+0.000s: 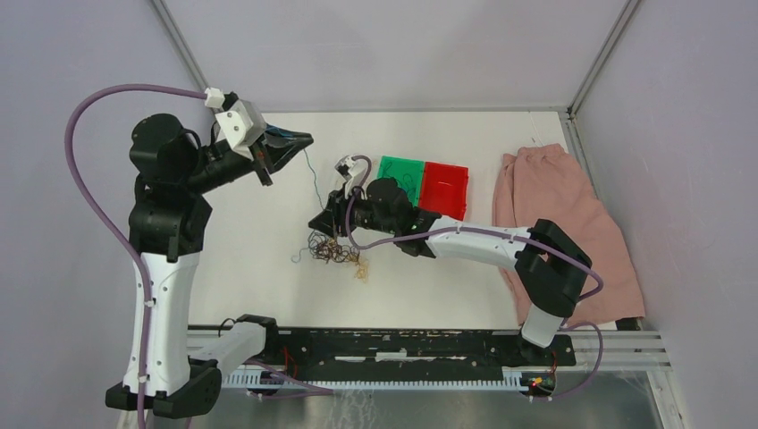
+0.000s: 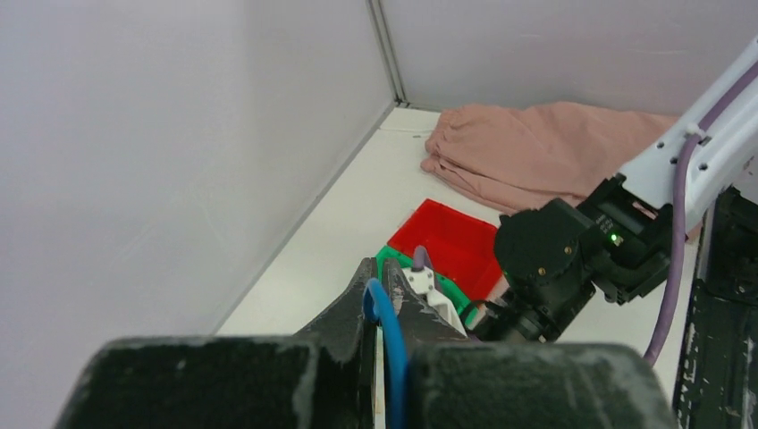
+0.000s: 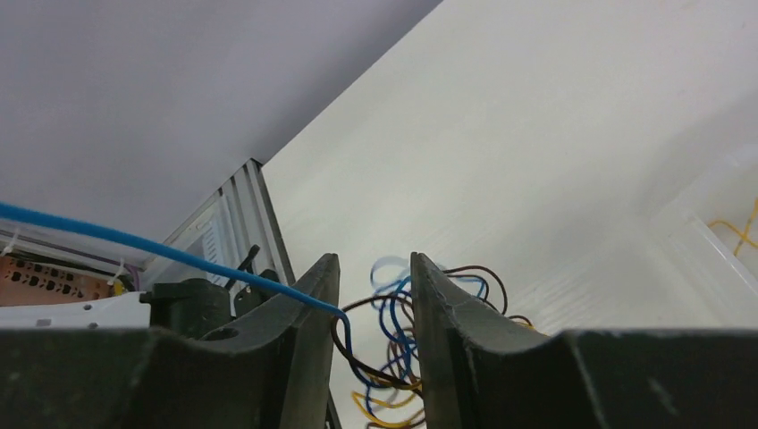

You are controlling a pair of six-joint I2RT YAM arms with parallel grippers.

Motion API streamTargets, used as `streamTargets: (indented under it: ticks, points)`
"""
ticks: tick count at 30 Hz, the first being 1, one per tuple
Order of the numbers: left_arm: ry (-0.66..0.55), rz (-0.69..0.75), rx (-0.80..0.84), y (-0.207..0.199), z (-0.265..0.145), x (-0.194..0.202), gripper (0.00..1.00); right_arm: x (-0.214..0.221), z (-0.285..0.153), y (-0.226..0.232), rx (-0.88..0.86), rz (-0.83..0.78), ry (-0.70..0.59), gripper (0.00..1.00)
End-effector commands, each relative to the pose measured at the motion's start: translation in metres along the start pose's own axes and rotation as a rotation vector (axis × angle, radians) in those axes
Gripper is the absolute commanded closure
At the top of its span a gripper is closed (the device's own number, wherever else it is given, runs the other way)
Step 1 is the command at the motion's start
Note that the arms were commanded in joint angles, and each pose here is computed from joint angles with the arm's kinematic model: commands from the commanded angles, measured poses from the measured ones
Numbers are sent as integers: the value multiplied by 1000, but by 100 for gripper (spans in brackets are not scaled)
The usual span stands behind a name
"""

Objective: Untangle the cables

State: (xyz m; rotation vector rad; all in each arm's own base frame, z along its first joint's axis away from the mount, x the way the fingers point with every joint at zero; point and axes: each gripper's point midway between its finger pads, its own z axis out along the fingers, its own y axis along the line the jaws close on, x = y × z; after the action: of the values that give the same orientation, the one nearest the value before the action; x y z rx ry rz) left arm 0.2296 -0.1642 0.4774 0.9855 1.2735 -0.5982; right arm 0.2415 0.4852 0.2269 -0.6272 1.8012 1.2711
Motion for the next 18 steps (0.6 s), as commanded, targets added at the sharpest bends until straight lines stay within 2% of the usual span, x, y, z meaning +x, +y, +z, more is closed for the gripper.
streamTargets:
  ticks: [1, 12, 18]
  points:
    - [-154, 112, -28, 7, -5, -62, 97, 11, -4, -15, 62, 4, -15, 60]
    - [-347, 241, -165, 41, -9, -137, 97, 62, -18, -60, 202, -58, 103, 61]
    - [-448, 342, -231, 53, -17, -180, 97, 63, -24, -66, 229, -73, 118, 59]
